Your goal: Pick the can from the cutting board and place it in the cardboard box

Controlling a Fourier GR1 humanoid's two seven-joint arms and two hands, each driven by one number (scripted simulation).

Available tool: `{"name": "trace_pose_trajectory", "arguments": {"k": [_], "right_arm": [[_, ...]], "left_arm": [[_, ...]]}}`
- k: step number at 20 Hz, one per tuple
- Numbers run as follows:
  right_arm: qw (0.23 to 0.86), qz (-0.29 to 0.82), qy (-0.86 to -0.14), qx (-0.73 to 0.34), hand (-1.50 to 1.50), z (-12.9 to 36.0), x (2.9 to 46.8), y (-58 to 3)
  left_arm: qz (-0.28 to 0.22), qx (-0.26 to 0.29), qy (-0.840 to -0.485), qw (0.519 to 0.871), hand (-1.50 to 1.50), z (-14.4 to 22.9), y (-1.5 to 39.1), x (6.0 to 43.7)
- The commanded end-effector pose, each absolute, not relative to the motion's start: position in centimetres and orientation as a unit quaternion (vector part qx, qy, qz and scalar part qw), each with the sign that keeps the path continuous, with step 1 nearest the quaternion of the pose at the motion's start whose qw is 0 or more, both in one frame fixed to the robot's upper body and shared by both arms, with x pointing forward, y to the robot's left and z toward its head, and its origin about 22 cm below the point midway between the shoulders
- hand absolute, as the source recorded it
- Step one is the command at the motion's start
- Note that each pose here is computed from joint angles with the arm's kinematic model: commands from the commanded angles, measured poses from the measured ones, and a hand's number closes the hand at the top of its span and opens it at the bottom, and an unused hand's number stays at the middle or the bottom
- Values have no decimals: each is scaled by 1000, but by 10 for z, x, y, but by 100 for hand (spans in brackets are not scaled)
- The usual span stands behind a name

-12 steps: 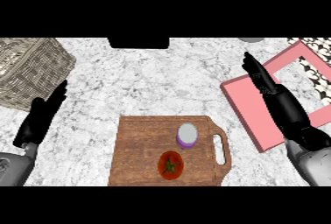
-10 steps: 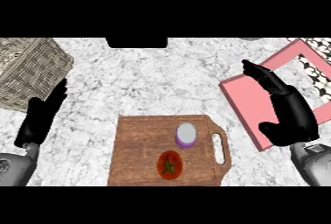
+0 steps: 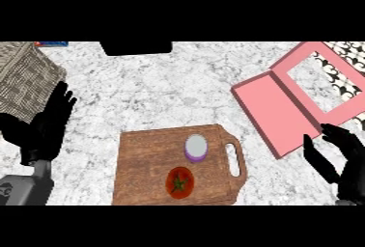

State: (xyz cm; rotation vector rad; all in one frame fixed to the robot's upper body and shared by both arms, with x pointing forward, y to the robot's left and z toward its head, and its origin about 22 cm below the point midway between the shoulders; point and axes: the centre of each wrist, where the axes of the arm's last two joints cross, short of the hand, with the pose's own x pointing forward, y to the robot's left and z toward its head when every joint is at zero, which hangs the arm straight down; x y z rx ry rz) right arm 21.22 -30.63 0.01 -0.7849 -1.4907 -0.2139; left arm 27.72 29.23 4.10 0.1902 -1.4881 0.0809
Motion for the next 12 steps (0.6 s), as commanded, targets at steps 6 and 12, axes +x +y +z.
{"name": "trace_pose_trajectory", "arguments": {"k": [6,12], "right_arm": [[654,-17,-628,-421,-150,-6,109,-251],[757,130,-547,-333,-150,30,95,-252]], "left_arm": [[57,40,-700,711,0,48,263,268],[35,33,-702,711,0,58,262,271]]}}
